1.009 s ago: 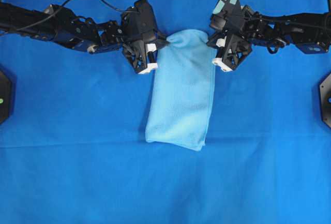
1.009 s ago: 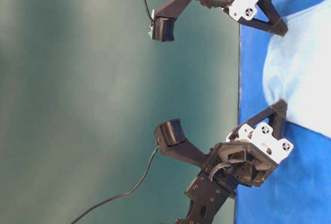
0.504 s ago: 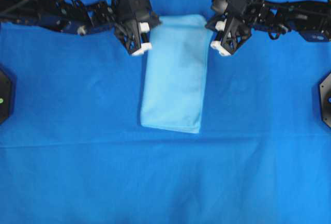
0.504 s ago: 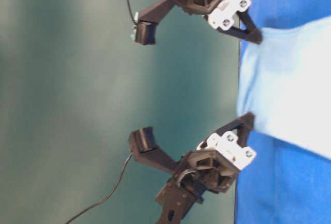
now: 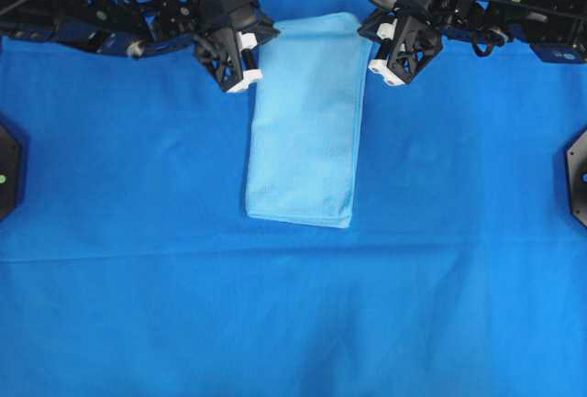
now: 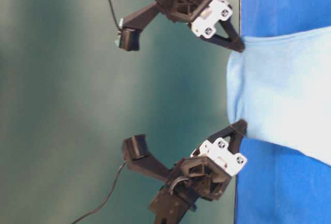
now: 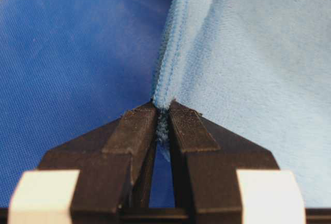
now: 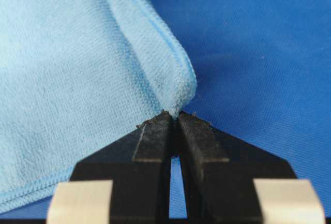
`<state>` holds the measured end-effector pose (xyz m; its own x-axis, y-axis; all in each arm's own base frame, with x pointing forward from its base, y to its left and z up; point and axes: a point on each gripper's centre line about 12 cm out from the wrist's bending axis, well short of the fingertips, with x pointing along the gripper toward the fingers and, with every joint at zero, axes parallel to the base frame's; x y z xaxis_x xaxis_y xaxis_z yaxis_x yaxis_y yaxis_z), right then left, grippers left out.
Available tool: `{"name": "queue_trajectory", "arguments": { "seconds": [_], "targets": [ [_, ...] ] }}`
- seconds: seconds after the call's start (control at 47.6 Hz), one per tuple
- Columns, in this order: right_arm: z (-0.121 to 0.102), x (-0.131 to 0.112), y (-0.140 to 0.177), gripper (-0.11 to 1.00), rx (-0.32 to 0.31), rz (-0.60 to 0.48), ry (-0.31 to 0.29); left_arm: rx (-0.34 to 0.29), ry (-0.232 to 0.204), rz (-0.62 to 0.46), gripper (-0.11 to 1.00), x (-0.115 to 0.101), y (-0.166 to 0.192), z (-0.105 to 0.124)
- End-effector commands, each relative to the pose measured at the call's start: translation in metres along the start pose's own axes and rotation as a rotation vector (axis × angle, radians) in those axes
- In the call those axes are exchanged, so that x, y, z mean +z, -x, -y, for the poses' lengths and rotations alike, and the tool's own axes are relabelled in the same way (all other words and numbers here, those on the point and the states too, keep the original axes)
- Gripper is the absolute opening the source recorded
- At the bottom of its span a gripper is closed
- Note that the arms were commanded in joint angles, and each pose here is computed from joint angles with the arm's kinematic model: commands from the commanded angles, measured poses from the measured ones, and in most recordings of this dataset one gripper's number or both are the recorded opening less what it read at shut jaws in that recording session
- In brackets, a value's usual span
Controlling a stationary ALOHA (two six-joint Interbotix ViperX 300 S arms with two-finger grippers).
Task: Fold the light blue towel.
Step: 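Fold the top half down onto the bottom half with both grippers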
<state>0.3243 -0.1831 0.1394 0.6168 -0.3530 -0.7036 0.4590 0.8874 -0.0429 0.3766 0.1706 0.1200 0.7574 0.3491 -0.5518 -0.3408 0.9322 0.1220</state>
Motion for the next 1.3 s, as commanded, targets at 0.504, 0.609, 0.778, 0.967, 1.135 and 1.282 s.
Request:
{"name": "queue_trajectory", "arguments": {
  "seconds": [0.504, 0.609, 0.778, 0.967, 1.135, 1.282],
  "targets": [
    [-0.103, 0.012, 0.052, 0.04, 0.192, -0.01, 0.139, -0.233, -0.203, -0.046, 0.05, 0.005, 0.071, 0.097],
    [-0.116, 0.005, 0.054, 0.04, 0.217, -0.03, 0.137, -0.28, -0.227, -0.053, 0.05, -0.001, 0.075, 0.117],
    [-0.125, -0.012, 0.05, 0.04, 0.236, -0.066, 0.127, -0.312, -0.223, -0.084, 0.05, -0.02, 0.07, 0.133],
    [-0.132, -0.029, 0.041, 0.04, 0.249, -0.098, 0.091, -0.336, -0.214, -0.076, 0.05, -0.031, 0.066, 0.147],
    [-0.136, -0.033, 0.039, 0.04, 0.258, -0.097, 0.083, -0.351, -0.206, -0.094, 0.05, -0.04, 0.063, 0.155],
    [-0.137, -0.032, 0.038, 0.04, 0.263, -0.086, 0.081, -0.351, -0.209, -0.11, 0.05, -0.045, 0.06, 0.156]
  ]
}}
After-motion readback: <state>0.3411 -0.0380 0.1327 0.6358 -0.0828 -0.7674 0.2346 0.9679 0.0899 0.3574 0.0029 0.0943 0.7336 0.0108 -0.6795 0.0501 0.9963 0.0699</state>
